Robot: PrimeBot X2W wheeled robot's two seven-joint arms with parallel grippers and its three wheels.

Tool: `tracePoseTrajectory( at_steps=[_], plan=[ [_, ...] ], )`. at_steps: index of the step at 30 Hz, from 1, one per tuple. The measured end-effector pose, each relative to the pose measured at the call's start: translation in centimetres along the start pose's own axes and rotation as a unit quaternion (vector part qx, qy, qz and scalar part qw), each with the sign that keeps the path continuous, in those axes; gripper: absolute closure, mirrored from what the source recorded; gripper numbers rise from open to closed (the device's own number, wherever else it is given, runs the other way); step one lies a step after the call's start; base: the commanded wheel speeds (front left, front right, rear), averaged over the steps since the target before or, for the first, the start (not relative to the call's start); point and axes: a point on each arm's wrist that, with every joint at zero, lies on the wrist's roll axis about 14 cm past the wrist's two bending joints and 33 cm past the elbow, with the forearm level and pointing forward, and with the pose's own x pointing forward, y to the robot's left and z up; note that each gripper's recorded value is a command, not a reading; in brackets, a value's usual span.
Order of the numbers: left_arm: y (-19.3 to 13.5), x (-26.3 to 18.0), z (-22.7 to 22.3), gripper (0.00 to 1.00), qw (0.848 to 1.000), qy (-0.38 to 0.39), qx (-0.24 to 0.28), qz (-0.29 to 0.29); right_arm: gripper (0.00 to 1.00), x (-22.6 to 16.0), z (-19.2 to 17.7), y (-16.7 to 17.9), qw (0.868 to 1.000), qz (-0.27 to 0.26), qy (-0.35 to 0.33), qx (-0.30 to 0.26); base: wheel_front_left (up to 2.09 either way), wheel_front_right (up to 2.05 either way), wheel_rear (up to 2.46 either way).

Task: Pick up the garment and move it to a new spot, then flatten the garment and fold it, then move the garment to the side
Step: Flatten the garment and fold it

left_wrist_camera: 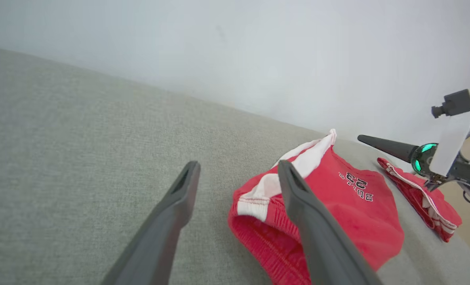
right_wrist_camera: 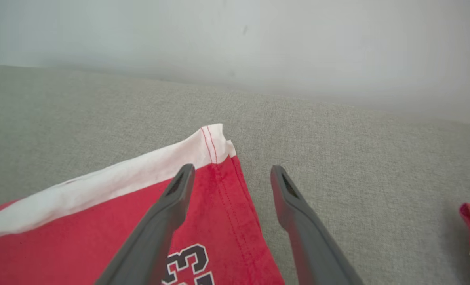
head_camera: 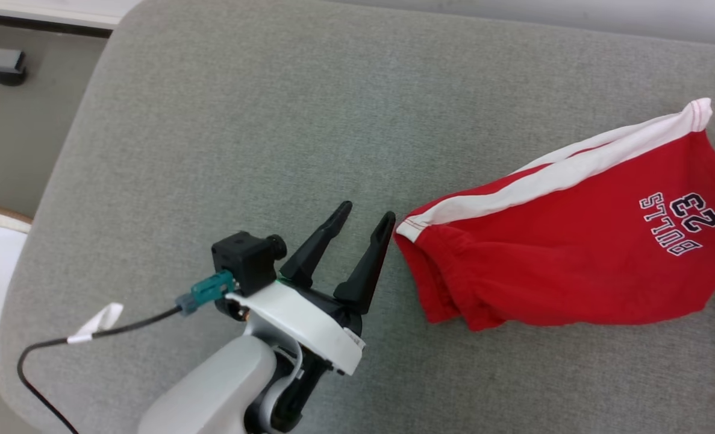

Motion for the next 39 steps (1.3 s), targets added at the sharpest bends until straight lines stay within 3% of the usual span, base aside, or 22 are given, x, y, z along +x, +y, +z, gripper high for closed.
tracePoseTrajectory(
  at_steps=[7,17,23,24,25,26,32,39],
  plan=[
    [0.9,-1.2,2.4,0.0,0.995,-0.059,0.079,0.029,0.0,1.6,-2.6,-0.5,0.996,-0.003,0.08,-0.03,0.0,0.0,0.0],
    [3.0,-4.3,1.7,0.0,0.989,-0.074,0.096,0.084,0.0,2.6,-6.2,-2.1,0.988,-0.014,0.152,-0.011,0.0,0.0,0.0],
    [3.7,-5.2,1.3,0.0,0.988,-0.076,0.09,0.101,0.0,2.7,-7.3,-0.5,0.984,0.015,0.176,0.026,0.0,0.0,0.0],
    [3.8,-5.3,1.4,0.0,0.988,-0.078,0.087,0.103,0.06,2.7,-7.4,0.0,0.983,0.024,0.18,0.032,0.0,0.0,0.0],
    [3.8,-5.4,1.3,0.0,0.988,-0.079,0.087,0.104,0.57,2.6,-7.5,0.5,0.982,0.031,0.182,0.034,0.0,0.0,0.0],
    [4.0,-5.5,1.3,0.0,0.987,-0.078,0.088,0.106,1.0,2.6,-7.5,1.0,0.982,0.037,0.182,0.033,0.0,0.0,0.0],
    [4.5,-6.3,1.1,0.0,0.986,-0.076,0.098,0.113,1.0,1.9,-7.0,1.8,0.985,0.046,0.157,0.057,0.0,0.0,0.0],
    [4.2,-7.2,0.3,0.0,0.986,-0.07,0.101,0.113,1.0,-0.5,-5.5,-0.1,0.988,0.022,0.114,0.097,0.0,0.0,0.0]
  ],
)
